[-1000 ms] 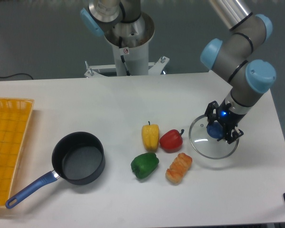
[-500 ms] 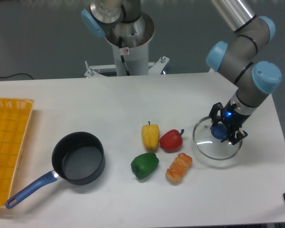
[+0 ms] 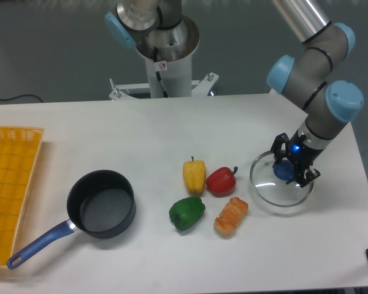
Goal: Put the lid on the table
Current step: 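Lower the glass lid flat onto the table surface, then hold the lid on the table and open the gripper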
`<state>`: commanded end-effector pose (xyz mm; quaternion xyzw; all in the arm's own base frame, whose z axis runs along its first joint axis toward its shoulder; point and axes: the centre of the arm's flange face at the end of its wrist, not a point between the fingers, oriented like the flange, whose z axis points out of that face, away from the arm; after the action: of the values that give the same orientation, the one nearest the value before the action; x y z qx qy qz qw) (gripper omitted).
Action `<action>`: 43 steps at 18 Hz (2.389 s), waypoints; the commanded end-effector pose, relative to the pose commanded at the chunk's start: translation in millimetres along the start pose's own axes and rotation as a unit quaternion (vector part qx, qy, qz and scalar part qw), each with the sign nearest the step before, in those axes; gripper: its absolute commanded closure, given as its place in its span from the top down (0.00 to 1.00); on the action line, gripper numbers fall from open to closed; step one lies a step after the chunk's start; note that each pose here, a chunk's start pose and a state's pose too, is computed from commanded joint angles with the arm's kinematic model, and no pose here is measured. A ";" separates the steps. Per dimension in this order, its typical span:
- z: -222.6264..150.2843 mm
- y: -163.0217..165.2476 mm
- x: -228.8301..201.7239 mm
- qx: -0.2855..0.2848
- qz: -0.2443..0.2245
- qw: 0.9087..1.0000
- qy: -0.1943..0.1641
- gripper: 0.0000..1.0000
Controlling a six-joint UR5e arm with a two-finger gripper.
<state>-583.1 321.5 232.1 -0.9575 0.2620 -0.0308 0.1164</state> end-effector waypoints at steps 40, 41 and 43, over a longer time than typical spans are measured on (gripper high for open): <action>28.5 20.5 -3.4 -0.019 -0.004 1.000 0.003 0.59; 28.4 20.4 -3.6 -0.018 -0.004 1.000 0.002 0.59; 29.3 20.6 -3.6 -0.018 -0.004 1.000 0.003 0.60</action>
<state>-592.9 312.1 198.7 -0.9605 0.2587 -0.0294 0.0983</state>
